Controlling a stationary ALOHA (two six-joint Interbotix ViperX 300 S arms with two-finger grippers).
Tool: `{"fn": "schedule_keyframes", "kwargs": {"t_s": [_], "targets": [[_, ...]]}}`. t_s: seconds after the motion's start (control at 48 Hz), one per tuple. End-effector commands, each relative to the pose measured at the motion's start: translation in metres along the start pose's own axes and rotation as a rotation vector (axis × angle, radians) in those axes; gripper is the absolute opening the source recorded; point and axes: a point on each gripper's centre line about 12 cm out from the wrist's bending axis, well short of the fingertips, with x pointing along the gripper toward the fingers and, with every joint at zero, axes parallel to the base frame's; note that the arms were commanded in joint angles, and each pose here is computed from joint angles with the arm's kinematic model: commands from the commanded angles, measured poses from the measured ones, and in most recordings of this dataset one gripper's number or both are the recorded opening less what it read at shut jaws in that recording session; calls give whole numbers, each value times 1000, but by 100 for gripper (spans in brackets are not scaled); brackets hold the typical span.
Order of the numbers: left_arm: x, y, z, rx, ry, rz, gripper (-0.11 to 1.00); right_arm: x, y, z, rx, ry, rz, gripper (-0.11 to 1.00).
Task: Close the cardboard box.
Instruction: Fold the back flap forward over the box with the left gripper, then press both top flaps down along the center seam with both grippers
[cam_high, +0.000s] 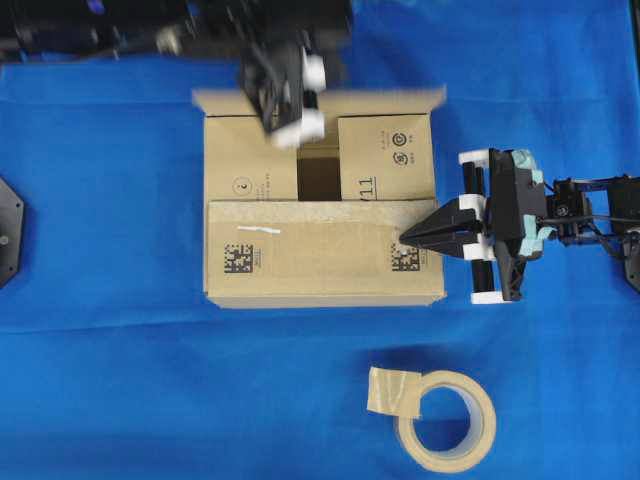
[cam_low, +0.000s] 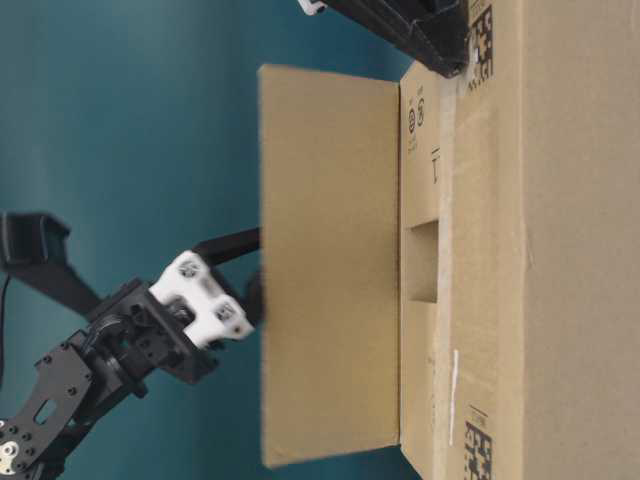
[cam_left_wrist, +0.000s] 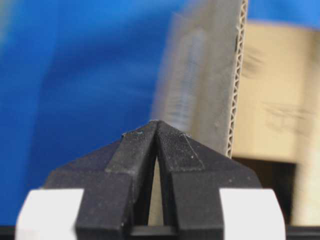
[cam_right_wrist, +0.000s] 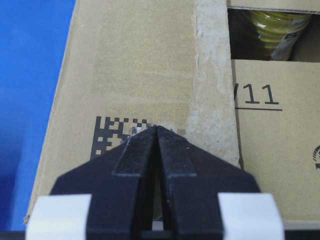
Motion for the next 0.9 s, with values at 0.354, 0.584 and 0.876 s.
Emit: {"fn": "schedule_keyframes", "kwargs": {"t_s": [0.354,0.584,0.876], "targets": [[-7,-64,-9,48,7,-99,0,1,1,8,-5,-33,5,0],[7,-78,-35,11,-25,-114,0,1,1,8,-8,-37,5,0],[5,-78,-50,-49,-79,-113,0,1,-4,11,-3,-55,-9,0]]}}
